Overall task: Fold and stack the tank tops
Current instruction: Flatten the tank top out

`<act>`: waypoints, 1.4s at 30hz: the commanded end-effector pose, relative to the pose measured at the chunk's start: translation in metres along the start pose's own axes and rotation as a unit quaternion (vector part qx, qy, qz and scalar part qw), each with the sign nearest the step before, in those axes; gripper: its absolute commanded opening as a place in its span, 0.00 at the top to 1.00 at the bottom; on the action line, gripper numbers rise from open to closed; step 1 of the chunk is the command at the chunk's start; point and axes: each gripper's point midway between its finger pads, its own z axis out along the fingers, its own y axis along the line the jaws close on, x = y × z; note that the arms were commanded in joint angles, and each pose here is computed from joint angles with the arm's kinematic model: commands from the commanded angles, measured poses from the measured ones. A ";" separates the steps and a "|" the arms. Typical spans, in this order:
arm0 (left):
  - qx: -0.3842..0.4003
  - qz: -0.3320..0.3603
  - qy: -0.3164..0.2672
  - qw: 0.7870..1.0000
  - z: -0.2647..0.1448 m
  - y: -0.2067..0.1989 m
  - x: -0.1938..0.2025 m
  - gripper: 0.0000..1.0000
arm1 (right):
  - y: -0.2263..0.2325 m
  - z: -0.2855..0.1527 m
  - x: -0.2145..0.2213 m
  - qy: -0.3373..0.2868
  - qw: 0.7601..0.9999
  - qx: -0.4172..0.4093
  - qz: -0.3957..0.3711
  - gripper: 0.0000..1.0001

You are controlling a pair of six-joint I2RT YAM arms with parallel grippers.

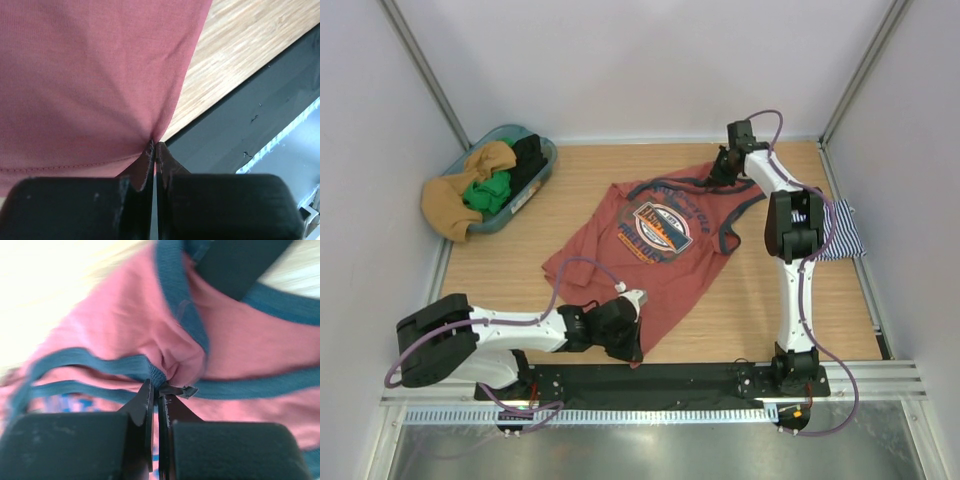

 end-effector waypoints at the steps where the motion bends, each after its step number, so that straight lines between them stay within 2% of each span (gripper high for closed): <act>1: -0.055 -0.001 0.055 0.997 0.001 0.030 0.038 1.00 | 0.070 -0.035 -0.048 -0.048 0.987 -0.148 0.033 0.99; 3: -0.056 0.002 0.059 0.997 0.003 0.028 0.041 1.00 | 0.093 -0.042 -0.067 -0.062 0.979 -0.188 0.049 0.99; 5: -0.060 0.003 0.061 0.996 0.005 0.028 0.043 1.00 | 0.126 -0.049 -0.112 -0.112 0.958 -0.250 0.088 0.99; 6: -0.066 0.003 0.062 0.996 0.006 0.029 0.046 1.00 | 0.138 -0.058 -0.134 -0.144 0.944 -0.278 0.105 0.99; 7: -0.068 0.003 0.062 0.996 0.007 0.029 0.046 1.00 | 0.155 -0.069 -0.161 -0.198 0.917 -0.329 0.108 0.99; 8: -0.072 0.004 0.063 0.995 0.009 0.030 0.047 1.00 | 0.151 -0.053 -0.168 -0.200 0.903 -0.346 0.154 0.80; 9: -0.076 0.003 0.061 0.995 0.010 0.030 0.046 1.00 | 0.151 -0.056 -0.180 -0.225 0.890 -0.363 0.161 0.10; 10: -0.074 0.004 0.061 0.995 0.010 0.028 0.046 1.00 | 0.154 -0.065 -0.195 -0.248 0.882 -0.366 0.165 0.01; 13: -0.074 0.008 0.060 0.995 0.012 0.024 0.045 1.00 | 0.145 -0.055 -0.191 -0.236 0.891 -0.357 0.150 0.00; 14: -0.074 0.009 0.059 0.995 0.013 0.022 0.044 1.00 | 0.148 -0.081 -0.197 -0.243 0.888 -0.364 0.139 0.00; 15: -0.076 0.011 0.059 0.995 0.013 0.023 0.044 1.00 | 0.133 -0.062 -0.180 -0.225 0.904 -0.339 0.128 0.00; 16: -0.076 0.011 0.058 0.995 0.014 0.021 0.043 1.00 | 0.129 -0.066 -0.175 -0.219 0.910 -0.333 0.115 0.00; 17: -0.075 0.012 0.058 0.995 0.015 0.020 0.043 1.00 | 0.132 -0.106 -0.183 -0.237 0.907 -0.334 0.095 0.02; 18: -0.076 0.014 0.058 0.995 0.015 0.019 0.043 1.00 | 0.109 -0.086 -0.157 -0.204 0.934 -0.285 0.073 0.02; 19: -0.077 0.014 0.059 0.995 0.016 0.019 0.043 1.00 | 0.102 -0.097 -0.151 -0.202 0.940 -0.267 0.059 0.04; 20: -0.078 0.015 0.062 0.995 0.016 0.020 0.045 1.00 | 0.096 -0.103 -0.142 -0.197 0.947 -0.252 0.041 0.15; 21: -0.078 0.017 0.063 0.995 0.017 0.019 0.045 1.00 | 0.099 -0.138 -0.142 -0.212 0.945 -0.247 0.023 0.22; 22: -0.078 0.017 0.063 0.995 0.017 0.019 0.046 1.00 | 0.077 -0.123 -0.110 -0.169 0.964 -0.207 0.009 0.28; 23: -0.081 0.018 0.063 0.995 0.018 0.020 0.047 1.00 | 0.065 -0.124 -0.099 -0.160 0.970 -0.183 0.006 0.34; 25: -0.081 0.017 0.062 0.995 0.017 0.020 0.047 1.00 | 0.042 -0.136 -0.063 -0.128 0.982 -0.139 -0.006 0.40; 27: -0.082 0.017 0.059 0.995 0.016 0.021 0.046 1.00 | 0.023 -0.142 -0.042 -0.116 0.988 -0.100 -0.015 0.45; 30: -0.079 0.016 0.054 0.995 0.015 0.019 0.045 1.00 | -0.014 -0.138 0.022 -0.053 0.997 -0.038 -0.030 0.46; 31: -0.076 0.017 0.054 0.995 0.015 0.018 0.044 1.00 | -0.011 -0.149 0.032 -0.055 0.997 -0.037 -0.043 0.46; 33: -0.072 0.017 0.052 0.996 0.014 0.014 0.042 1.00 | -0.031 -0.142 0.067 -0.027 0.998 -0.017 -0.048 0.45; 37: -0.072 0.016 0.051 0.996 0.013 0.013 0.041 1.00 | -0.050 -0.149 0.104 -0.022 0.999 -0.012 -0.036 0.45; 42: -0.071 0.018 0.049 0.996 0.013 0.011 0.041 1.00 | -0.062 -0.164 0.129 -0.023 0.998 -0.006 -0.050 0.51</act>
